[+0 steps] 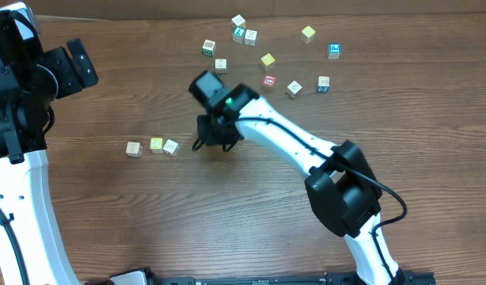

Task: Form a horizontal line

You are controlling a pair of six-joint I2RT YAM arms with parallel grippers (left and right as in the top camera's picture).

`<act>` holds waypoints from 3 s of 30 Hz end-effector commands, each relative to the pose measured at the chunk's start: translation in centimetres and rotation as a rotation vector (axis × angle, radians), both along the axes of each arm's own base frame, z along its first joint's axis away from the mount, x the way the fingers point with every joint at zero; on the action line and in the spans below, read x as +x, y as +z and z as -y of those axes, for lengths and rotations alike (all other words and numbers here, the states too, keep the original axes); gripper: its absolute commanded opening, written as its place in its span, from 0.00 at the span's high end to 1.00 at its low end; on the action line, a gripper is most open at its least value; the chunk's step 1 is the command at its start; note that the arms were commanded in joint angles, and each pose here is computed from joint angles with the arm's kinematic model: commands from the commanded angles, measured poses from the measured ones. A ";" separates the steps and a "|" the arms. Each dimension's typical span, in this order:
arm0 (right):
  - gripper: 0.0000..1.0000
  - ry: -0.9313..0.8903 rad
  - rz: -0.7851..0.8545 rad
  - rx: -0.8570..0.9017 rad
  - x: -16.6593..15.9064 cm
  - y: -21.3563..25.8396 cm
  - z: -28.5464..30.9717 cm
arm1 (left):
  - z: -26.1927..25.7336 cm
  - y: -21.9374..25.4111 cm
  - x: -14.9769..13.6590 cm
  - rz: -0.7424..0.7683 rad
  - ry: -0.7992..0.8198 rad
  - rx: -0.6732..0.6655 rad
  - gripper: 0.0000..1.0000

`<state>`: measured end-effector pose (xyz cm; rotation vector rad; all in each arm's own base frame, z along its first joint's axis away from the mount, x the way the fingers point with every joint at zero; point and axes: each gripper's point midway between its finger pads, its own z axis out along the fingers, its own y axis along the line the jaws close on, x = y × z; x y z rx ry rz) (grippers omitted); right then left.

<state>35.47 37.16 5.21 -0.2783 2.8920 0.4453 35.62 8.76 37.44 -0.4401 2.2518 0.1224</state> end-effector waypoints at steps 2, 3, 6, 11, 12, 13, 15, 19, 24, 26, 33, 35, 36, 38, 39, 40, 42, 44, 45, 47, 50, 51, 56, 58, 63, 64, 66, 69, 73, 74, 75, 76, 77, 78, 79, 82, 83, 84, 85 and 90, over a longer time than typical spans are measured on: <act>0.95 0.001 0.086 0.003 -0.4 -2.2 -1.5 | 0.4 -0.1 -0.8 -0.030 -0.026 -0.004 0.00; 0.95 0.006 0.116 0.015 -0.4 -2.5 -2.1 | 0.5 -0.3 -0.9 -0.041 -0.027 -0.007 0.01; 0.95 0.017 0.129 0.032 -0.7 -2.8 -2.8 | 0.5 -0.6 -1.2 -0.055 -0.027 -0.011 0.00; 0.94 -0.052 0.090 0.047 -1.6 -3.1 -3.3 | 0.6 -0.6 -1.2 -0.056 -0.027 -0.010 0.01; 0.94 -0.064 0.085 0.049 -1.7 -3.2 -3.4 | 0.6 -0.6 -1.2 -0.057 -0.027 -0.011 0.00; 0.94 -0.078 0.077 0.050 -1.8 -3.4 -3.4 | 0.6 -0.6 -1.2 -0.059 -0.027 -0.010 0.00; 0.94 -0.079 0.072 0.045 -1.9 -3.8 -3.5 | 0.6 -0.7 -1.3 -0.062 -0.027 -0.011 0.01; 0.94 -0.073 0.057 0.037 -2.3 -4.4 -3.4 | 0.6 -0.7 -1.3 -0.062 -0.027 -0.011 0.00; 0.92 -0.053 0.056 0.038 -3.0 -4.9 -4.1 | 0.6 -0.7 -1.3 -0.062 -0.027 -0.012 0.00; 0.86 -0.042 0.064 0.048 -3.3 -5.1 -4.8 | 0.6 -0.7 -1.3 -0.062 -0.027 -0.012 0.00; 0.65 -0.040 0.063 0.041 -3.3 -6.1 -5.0 | 0.6 -0.7 -1.3 -0.063 -0.027 -0.012 0.00; 0.48 -0.040 0.064 0.043 -3.3 -6.1 -5.0 | 0.6 -0.7 -1.3 -0.063 -0.027 -0.012 0.00; 0.45 -0.040 0.064 0.043 -3.3 -6.1 -5.0 | 0.6 -0.7 -1.3 -0.063 -0.027 -0.012 0.00; 0.36 -0.040 0.064 0.043 -3.3 -6.1 -5.0 | 0.6 -0.7 -1.3 -0.063 -0.027 -0.012 0.00; 0.32 -0.039 0.064 0.043 -3.3 -6.1 -5.0 | 0.6 -0.7 -1.3 -0.063 -0.027 -0.012 0.00; 0.30 -0.039 0.062 0.041 -3.3 -6.1 -5.0 | 0.6 -0.7 -1.3 -0.063 -0.027 -0.012 0.00; 0.29 -0.039 0.053 0.029 -3.5 -6.2 -4.7 | 0.6 -0.7 -1.3 -0.063 -0.027 -0.012 0.01; 0.26 -0.039 0.031 0.000 -4.0 -6.6 -4.1 | 0.6 -0.7 -1.3 -0.063 -0.027 -0.012 0.00; 0.25 -0.039 0.019 -0.016 -4.3 -6.8 -3.7 | 0.6 -0.7 -1.3 -0.063 -0.027 -0.012 0.00; 0.24 -0.049 -0.014 -0.055 -5.0 -7.2 -2.8 | 0.6 -0.7 -1.3 -0.063 -0.027 -0.012 0.00; 0.23 -0.061 -0.062 -0.082 -6.0 -7.5 -2.0 | 0.6 -0.7 -1.3 -0.063 -0.027 -0.012 0.00; 0.22 -0.056 -0.077 -0.080 -6.3 -7.5 -2.0 | 0.6 -0.7 -1.3 -0.063 -0.027 -0.012 0.00; 0.24 -0.036 -0.216 -0.137 -9.3 -8.0 -0.4 | 0.6 -0.7 -1.3 -0.063 -0.027 -0.012 0.01; 0.42 -0.041 -0.257 -0.192 -10.3 -8.1 0.9 | 0.6 -0.7 -1.3 -0.063 -0.027 -0.012 0.00; 0.78 -0.110 -0.247 -0.281 -10.2 -8.3 2.9 | 0.6 -0.7 -1.3 -0.064 -0.027 -0.013 0.00; 0.84 -0.114 -0.225 -0.271 -9.6 -8.3 2.7 | 0.6 -0.7 -1.3 -0.064 -0.028 -0.013 0.01; 0.93 -0.102 -0.171 -0.242 -8.4 -8.3 2.0 | 0.6 -0.7 -1.3 -0.065 -0.028 -0.013 0.00; 0.96 -0.034 -0.095 -0.167 -6.8 -8.0 0.1 | 0.6 -0.8 -1.4 -0.069 -0.027 -0.014 0.00; 0.96 -0.030 -0.067 -0.140 -6.2 -7.8 -0.6 | 0.7 -1.0 -1.6 -0.082 -0.027 -0.016 0.01; 0.96 -0.030 -0.066 -0.139 -6.1 -7.8 -0.6 | 0.7 -1.1 -1.7 -0.083 -0.027 -0.016 0.01; 0.96 -0.031 -0.065 -0.139 -6.1 -7.8 -0.6 | 0.7 -1.1 -1.7 -0.084 -0.027 -0.016 0.00; 0.96 -0.033 -0.060 -0.143 -6.0 -7.8 -0.5 | 0.7 -1.1 -1.7 -0.084 -0.027 -0.017 0.00; 0.96 -0.035 -0.053 -0.149 -5.9 -7.8 -0.4 | 0.7 -1.1 -1.7 -0.084 -0.027 -0.016 0.01; 0.96 -0.040 -0.040 -0.159 -5.6 -7.8 -0.2 | 0.7 -1.1 -1.7 -0.084 -0.027 -0.016 0.01; 0.96 -0.047 -0.024 -0.170 -5.3 -7.8 0.0 | 0.7 -1.1 -1.7 -0.084 -0.027 -0.017 0.01; 0.96 -0.054 0.008 -0.166 -4.7 -7.6 -0.2 | 0.7 -1.1 -1.7 -0.085 -0.027 -0.017 0.00; 0.96 -0.045 0.018 -0.157 -4.5 -7.6 -0.5 | 0.7 -1.2 -1.8 -0.088 -0.027 -0.017 0.00; 0.96 -0.041 0.022 -0.154 -4.4 -7.5 -0.5 | 0.7 -1.3 -1.8 -0.092 -0.028 -0.017 0.00; 0.96 -0.041 0.023 -0.153 -4.4 -7.5 -0.6 | 0.7 -1.5 -1.8 -0.100 -0.031 -0.016 0.07; 0.96 -0.038 0.022 -0.155 -4.4 -7.5 -0.5 | 0.5 -4.9 -1.5 -0.200 -0.060 -0.001 0.51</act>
